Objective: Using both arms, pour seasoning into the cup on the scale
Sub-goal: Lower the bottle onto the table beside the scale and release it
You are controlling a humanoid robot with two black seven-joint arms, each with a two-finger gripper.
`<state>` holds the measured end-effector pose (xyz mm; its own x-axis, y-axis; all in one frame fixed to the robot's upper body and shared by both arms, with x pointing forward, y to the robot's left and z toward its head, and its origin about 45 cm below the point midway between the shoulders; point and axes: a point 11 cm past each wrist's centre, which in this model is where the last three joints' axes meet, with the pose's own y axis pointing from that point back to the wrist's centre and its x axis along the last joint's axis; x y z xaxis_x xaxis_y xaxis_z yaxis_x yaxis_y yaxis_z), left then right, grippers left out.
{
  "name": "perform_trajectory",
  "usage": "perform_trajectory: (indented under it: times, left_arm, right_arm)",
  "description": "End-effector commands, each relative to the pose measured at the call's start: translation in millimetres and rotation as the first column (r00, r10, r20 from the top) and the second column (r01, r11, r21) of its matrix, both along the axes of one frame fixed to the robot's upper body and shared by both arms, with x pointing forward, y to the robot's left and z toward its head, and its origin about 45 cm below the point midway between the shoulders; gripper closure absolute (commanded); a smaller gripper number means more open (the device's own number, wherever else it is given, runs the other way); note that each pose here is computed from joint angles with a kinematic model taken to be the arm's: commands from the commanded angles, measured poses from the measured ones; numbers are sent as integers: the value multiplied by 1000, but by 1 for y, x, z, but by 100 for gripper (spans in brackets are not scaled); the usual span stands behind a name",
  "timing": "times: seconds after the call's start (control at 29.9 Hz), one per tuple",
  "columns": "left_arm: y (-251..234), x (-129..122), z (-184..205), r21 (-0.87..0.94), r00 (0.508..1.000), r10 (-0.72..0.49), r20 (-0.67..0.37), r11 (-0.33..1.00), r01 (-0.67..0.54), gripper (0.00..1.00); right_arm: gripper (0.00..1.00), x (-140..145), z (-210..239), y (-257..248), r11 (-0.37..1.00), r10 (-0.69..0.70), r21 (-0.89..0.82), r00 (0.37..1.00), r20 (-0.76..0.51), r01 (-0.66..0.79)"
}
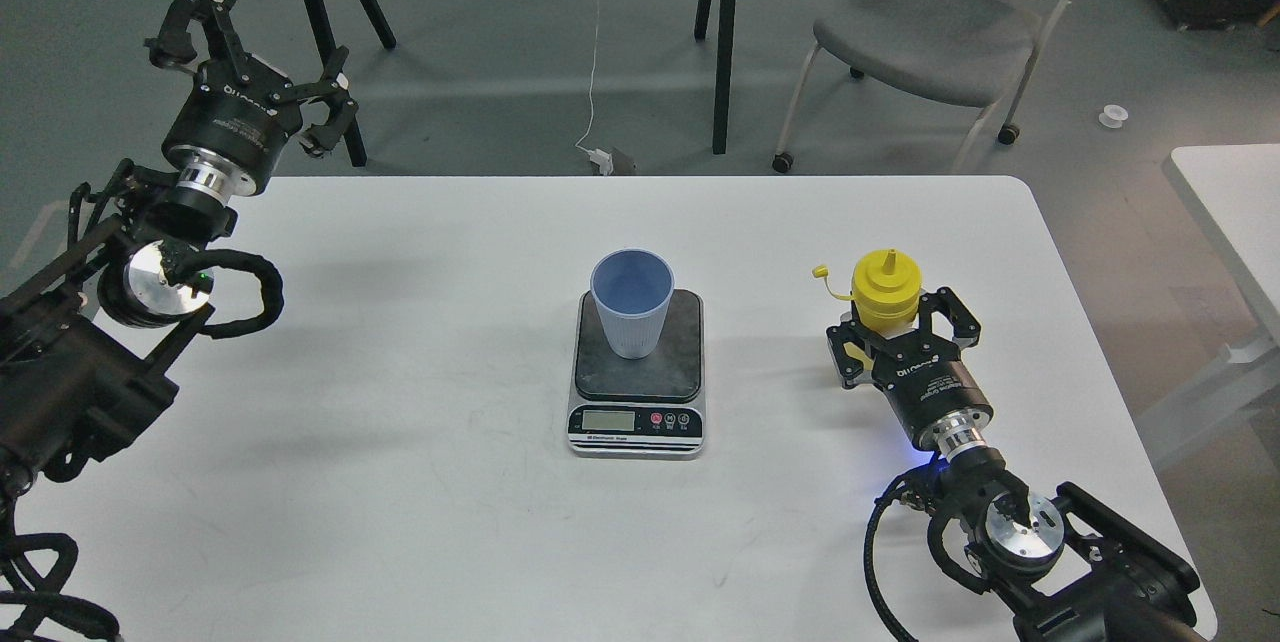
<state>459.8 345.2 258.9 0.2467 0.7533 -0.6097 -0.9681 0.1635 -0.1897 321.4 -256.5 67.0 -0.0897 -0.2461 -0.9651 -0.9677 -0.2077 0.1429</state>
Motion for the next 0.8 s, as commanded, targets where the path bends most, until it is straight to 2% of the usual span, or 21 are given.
perform_trajectory:
  times: [0.0, 0.13, 0.2, 0.33, 0.5, 0.77]
  left_arm:
    - [-2, 0, -1, 0, 1000, -2, -2, 1000, 2, 1]
    - [-6, 1, -2, -6, 1000, -7, -3, 1000, 7, 1]
    - [-8, 1, 0, -5, 1000, -7, -2, 1000, 7, 1]
    - [-7, 0, 3, -3, 1000, -9, 4, 1000, 9, 1]
    - [-6, 0, 2, -1, 1000, -7, 1, 1000, 7, 1]
    - [-8, 0, 1, -5, 1000, -8, 0, 1000, 8, 1]
  right_arm:
    - [58, -6, -6, -1, 1000, -4, -3, 1000, -18, 4]
    - [50, -9, -8, -1, 1000, -1, -1, 1000, -24, 1]
    - [42, -9, -7, 1, 1000, 0, 5, 1000, -21, 0]
    - [19, -12, -8, 0, 1000, -10, 15, 1000, -24, 10]
    - [5, -19, -8, -3, 999, -29, 30, 999, -27, 30]
    - [1, -45, 1, -31, 999, -45, 21, 999, -17, 46]
